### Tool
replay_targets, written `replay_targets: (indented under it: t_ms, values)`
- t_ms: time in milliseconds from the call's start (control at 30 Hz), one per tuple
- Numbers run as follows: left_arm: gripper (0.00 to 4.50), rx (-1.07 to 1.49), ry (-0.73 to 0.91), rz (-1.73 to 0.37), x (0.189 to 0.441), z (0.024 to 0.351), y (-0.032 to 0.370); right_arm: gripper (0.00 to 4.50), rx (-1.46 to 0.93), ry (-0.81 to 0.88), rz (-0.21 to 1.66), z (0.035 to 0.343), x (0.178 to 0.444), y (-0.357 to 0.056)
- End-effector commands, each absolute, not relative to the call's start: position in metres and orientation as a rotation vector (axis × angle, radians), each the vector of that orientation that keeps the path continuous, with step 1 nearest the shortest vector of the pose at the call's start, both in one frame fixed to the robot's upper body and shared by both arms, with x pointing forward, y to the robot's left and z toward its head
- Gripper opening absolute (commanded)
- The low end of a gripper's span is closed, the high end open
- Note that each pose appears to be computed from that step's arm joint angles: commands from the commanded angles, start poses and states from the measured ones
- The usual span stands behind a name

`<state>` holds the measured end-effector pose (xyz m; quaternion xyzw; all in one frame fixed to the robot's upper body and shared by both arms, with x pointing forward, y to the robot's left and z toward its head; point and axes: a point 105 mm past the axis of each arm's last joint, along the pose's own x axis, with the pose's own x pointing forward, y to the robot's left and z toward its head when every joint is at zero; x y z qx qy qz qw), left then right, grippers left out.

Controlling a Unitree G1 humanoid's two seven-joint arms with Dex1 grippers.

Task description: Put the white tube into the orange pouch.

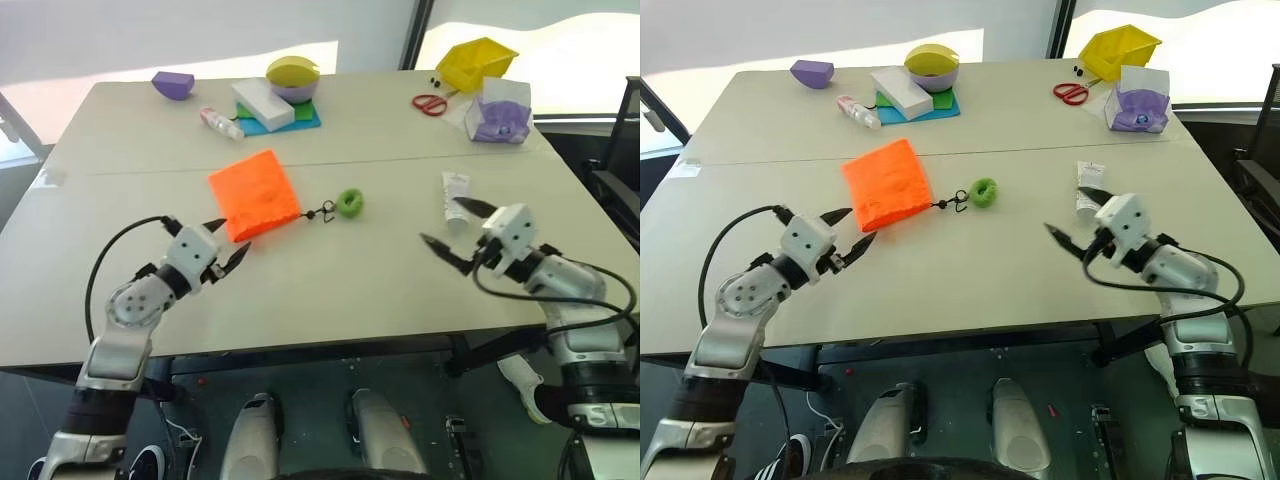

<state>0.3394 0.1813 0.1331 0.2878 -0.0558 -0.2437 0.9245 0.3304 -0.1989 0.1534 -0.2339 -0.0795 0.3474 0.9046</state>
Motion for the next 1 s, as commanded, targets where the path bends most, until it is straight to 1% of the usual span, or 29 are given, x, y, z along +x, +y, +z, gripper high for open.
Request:
replay_targets:
  t_ms: [33,167,333,533,733,833,967,1000]
  values:
    - [3.12,0.640,-0.157,-0.460,0.347,0.139,0.176,4.46,-0.498,-0.231,0.750,0.167,0.326,-0.177]
    - [3.12,0.747,-0.141,-0.433,0.354,0.127,0.165,4.46,-0.446,-0.276,0.818,0.168,0.320,-0.135]
    - [3.12,0.751,-0.142,-0.361,0.361,0.124,0.163,4.46,-0.467,-0.249,0.903,0.151,0.306,-0.110]
    - [3.12,0.752,-0.131,-0.296,0.363,0.121,0.162,4.46,-0.465,-0.252,0.893,0.150,0.310,-0.105]
    - [3.12,0.765,-0.104,-0.197,0.376,0.122,0.172,4.46,-0.473,-0.242,0.893,0.146,0.312,-0.106]
    - [2.30,0.735,-0.080,-0.209,0.379,0.118,0.169,4.50,-0.472,-0.243,0.892,0.146,0.313,-0.105]
    - [0.28,0.708,-0.082,-0.235,0.378,0.118,0.163,4.50,-0.479,-0.239,0.883,0.143,0.313,-0.105]
    - [0.03,0.711,-0.079,-0.239,0.378,0.117,0.163,4.50,-0.478,-0.239,0.882,0.143,0.313,-0.106]
